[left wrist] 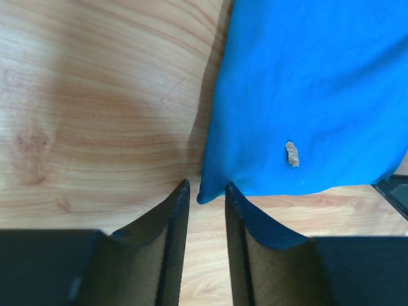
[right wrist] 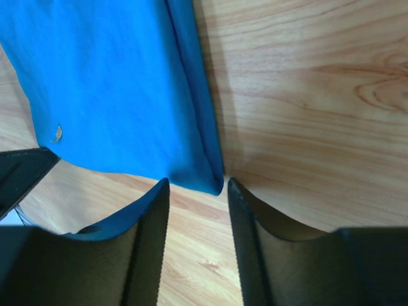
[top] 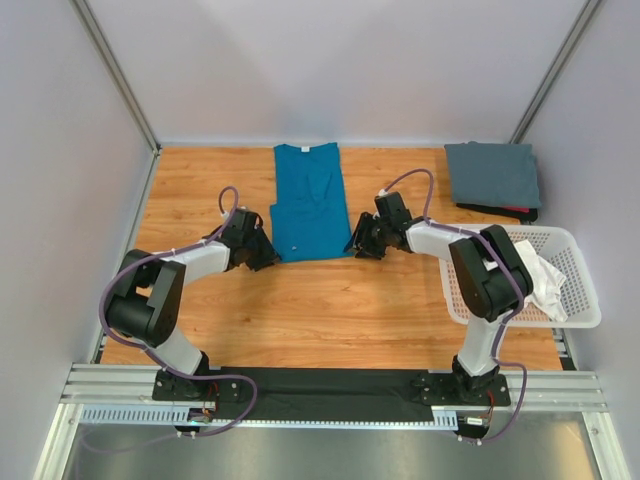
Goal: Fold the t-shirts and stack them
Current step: Fold the tshirt
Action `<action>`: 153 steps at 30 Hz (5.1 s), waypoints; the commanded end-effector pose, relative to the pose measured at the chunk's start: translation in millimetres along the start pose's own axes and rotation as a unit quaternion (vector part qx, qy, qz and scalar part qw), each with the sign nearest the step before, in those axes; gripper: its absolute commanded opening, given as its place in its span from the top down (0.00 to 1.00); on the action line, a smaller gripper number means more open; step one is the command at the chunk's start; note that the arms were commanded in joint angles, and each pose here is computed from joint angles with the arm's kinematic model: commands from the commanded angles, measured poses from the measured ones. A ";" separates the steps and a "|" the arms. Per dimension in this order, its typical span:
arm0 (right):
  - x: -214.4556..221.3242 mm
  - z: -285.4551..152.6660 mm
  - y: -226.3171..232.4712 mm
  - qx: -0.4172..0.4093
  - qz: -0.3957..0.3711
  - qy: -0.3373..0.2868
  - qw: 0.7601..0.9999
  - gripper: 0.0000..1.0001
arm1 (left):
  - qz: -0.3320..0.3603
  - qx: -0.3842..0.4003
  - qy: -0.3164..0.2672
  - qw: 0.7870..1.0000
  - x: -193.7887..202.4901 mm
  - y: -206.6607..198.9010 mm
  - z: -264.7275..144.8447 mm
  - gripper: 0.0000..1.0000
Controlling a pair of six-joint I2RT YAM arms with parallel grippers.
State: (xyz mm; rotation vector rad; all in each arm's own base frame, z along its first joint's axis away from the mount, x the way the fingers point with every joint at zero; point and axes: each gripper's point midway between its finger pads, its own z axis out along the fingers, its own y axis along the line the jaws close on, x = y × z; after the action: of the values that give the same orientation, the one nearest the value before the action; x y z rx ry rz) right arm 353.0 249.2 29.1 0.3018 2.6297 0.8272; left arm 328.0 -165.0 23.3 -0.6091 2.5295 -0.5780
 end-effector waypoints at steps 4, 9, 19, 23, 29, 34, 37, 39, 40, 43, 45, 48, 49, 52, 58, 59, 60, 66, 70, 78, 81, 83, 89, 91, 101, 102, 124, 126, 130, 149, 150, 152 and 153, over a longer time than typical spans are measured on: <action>-1.4 15.7 -4.4 0.010 -0.001 0.002 1.000 0.73 | -0.006 0.007 -0.004 1.000 3.6 6.0 9.7 0.80; 4.4 15.3 -9.2 0.015 -0.010 0.016 1.000 0.99 | 0.000 0.004 -0.010 1.000 9.6 15.5 3.9 1.00; 65.3 -15.5 -54.5 0.081 -0.019 0.091 0.992 1.00 | 0.048 -0.042 0.021 0.998 50.3 29.4 -16.3 1.00; 88.6 -34.9 -64.5 0.091 -0.021 0.097 0.991 1.00 | 0.063 -0.057 0.048 0.995 72.5 34.8 -29.8 1.00; 124.8 -69.1 -79.0 0.101 -0.015 0.105 0.989 1.00 | 0.106 -0.088 0.076 0.988 101.2 45.9 -69.2 1.00; 148.1 -100.4 -84.8 0.098 -0.027 0.108 0.989 1.00 | 0.141 -0.090 0.108 0.980 127.7 50.4 -100.8 1.00; 157.5 -116.3 -76.3 0.086 -0.047 0.108 0.989 1.00 | 0.168 -0.090 0.119 0.974 137.0 47.1 -118.5 1.00; 161.4 -127.7 -64.2 0.070 -0.064 0.107 0.990 1.00 | 0.177 -0.093 0.128 0.971 141.6 48.3 -130.6 1.00; 162.4 -131.9 -60.5 0.067 -0.069 0.106 0.990 0.99 | 0.183 -0.088 0.125 0.971 140.9 43.1 -136.2 1.00; 159.0 -150.5 -42.7 0.052 -0.091 0.089 0.991 1.00 | 0.186 -0.086 0.113 0.972 134.5 39.1 -155.1 1.00; 153.0 -165.7 -32.6 0.044 -0.101 0.068 0.992 0.99 | 0.186 -0.080 0.106 0.974 130.4 38.1 -167.8 1.00; 138.3 -184.6 -18.9 0.028 -0.108 0.022 0.994 1.00 | 0.198 -0.074 0.082 0.974 115.3 29.1 -186.3 1.00; 130.4 -186.8 -16.9 0.031 -0.112 0.005 0.993 1.00 | 0.205 -0.084 0.079 0.972 111.9 28.8 -186.4 1.00; 106.6 -190.1 -4.4 0.044 -0.127 -0.028 0.990 1.00 | 0.233 -0.105 0.053 0.965 92.3 20.6 -188.5 1.00; 59.9 -191.9 16.5 0.086 -0.151 -0.073 0.982 1.00 | 0.229 -0.070 0.000 0.971 48.3 -19.5 -176.7 1.00; 53.2 -190.7 20.8 0.084 -0.156 -0.081 0.981 1.00 | 0.226 -0.071 -0.008 0.972 40.0 -21.1 -174.6 1.00; 48.8 -189.0 24.1 0.082 -0.159 -0.085 0.980 0.99 | 0.225 -0.066 -0.016 0.972 32.9 -28.2 -175.2 1.00; 6.2 -181.7 43.3 0.083 -0.156 -0.128 0.976 1.00 | 0.221 -0.037 -0.036 0.974 5.3 -57.5 -165.5 1.00; -20.9 -179.4 56.2 0.071 -0.151 -0.159 0.973 0.99 | 0.212 -0.026 -0.047 0.976 -8.8 -68.3 -159.2 1.00; -46.9 -159.2 56.4 0.069 -0.135 -0.167 0.974 0.99 | 0.196 -0.015 -0.049 0.979 -26.4 -76.4 -137.5 1.00; -54.2 -143.1 54.6 0.071 -0.134 -0.161 0.975 0.99 | 0.190 -0.017 -0.049 0.980 -33.5 -78.7 -124.7 1.00; -62.6 -139.9 55.4 0.070 -0.129 -0.170 0.974 0.99 | 0.187 -0.012 -0.057 0.981 -40.8 -83.2 -122.6 1.00; -89.2 -136.5 68.4 0.054 -0.115 -0.212 0.969 1.00 | 0.179 -0.011 -0.070 0.981 -55.2 -90.0 -114.5 1.00; -96.1 -132.7 68.2 0.057 -0.115 -0.219 0.967 0.99 | 0.176 -0.014 -0.072 0.982 -58.8 -89.9 -110.0 1.00; -123.1 -98.6 55.1 0.077 -0.110 -0.210 0.968 0.99 | 0.169 -0.024 -0.072 0.983 -79.4 -90.3 -82.1 1.00; -127.3 -93.4 54.8 0.078 -0.110 -0.208 0.969 1.00 | 0.165 -0.028 -0.068 0.984 -82.3 -87.5 -74.7 1.00; -181.4 13.3 33.8 0.065 -0.107 -0.161 0.979 0.99 | 0.116 -0.038 -0.055 0.991 -128.8 -79.2 26.9 1.00; -188.9 17.9 36.9 0.062 -0.107 -0.159 0.980 0.89 | 0.112 -0.044 -0.047 0.992 -130.4 -74.7 33.6 0.93; -198.3 11.9 41.3 0.059 -0.115 -0.146 0.981 0.50 | 0.126 -0.060 -0.074 0.987 -152.2 -79.5 20.0 0.61; -171.4 5.3 80.2 -0.080 -0.094 -0.142 0.982 1.00 | 0.048 0.139 -0.084 0.986 -130.9 -142.7 3.9 1.00; -172.8 11.3 75.0 -0.072 -0.091 -0.142 0.983 1.00 | 0.046 0.139 -0.083 0.986 -130.6 -142.1 9.4 1.00; -169.9 30.7 59.7 -0.055 -0.073 -0.130 0.987 1.00 | 0.043 0.122 -0.085 0.988 -131.2 -132.2 26.5 1.00; -175.3 33.7 56.3 -0.053 -0.066 -0.133 0.987 1.00 | 0.042 0.117 -0.087 0.988 -134.2 -130.3 30.8 1.00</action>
State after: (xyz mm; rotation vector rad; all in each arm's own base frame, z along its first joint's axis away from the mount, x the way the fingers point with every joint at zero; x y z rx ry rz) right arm 517.4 259.2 106.6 0.1360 2.3118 0.8243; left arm 477.1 -209.1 112.0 -0.4172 2.3112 -0.7184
